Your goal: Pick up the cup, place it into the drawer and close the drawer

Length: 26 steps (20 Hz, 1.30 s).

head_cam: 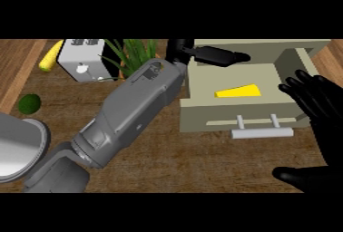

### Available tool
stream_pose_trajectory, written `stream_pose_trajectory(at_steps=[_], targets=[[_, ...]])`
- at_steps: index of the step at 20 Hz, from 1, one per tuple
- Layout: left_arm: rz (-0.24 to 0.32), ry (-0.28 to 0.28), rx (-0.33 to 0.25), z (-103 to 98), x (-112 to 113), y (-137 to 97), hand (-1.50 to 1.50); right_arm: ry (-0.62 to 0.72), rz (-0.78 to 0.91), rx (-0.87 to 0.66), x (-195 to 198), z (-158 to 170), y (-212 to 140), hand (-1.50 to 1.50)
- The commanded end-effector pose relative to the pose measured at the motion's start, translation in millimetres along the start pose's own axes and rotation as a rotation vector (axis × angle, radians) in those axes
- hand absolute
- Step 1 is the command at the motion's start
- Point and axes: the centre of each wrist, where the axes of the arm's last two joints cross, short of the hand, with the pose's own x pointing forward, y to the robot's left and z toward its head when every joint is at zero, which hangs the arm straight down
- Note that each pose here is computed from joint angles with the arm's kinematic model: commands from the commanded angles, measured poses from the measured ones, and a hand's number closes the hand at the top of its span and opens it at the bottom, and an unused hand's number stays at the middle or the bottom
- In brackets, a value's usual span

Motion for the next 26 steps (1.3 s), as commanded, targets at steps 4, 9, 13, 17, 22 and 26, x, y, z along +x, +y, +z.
stream_pose_trajectory(at_steps=[4, 9, 13, 17, 22, 26], targets=[[0.085, -0.027, 0.067, 1, 20, 17, -1.50, 0.050, 0.156, 0.115, 18, 4, -9, 1.50], [0.113, -0.004, 0.155, 25, 13, 64, -1.50, 0.085, 0.284, 0.138, 18, 6, -8, 1.50], [0.125, 0.001, 0.199, 53, 7, 112, -1.50, 0.136, 0.362, 0.201, 10, 20, -13, 1.50], [0.111, 0.037, 0.204, 91, 14, 153, -1.50, 0.174, 0.389, 0.178, -1, 17, 6, 1.50], [0.146, 0.034, 0.227, 136, 17, 179, -1.50, 0.211, 0.471, 0.185, -22, 11, 12, 1.50], [0.155, 0.053, 0.230, 162, 22, 203, -1.50, 0.219, 0.665, 0.306, -19, 8, 7, 1.50]])
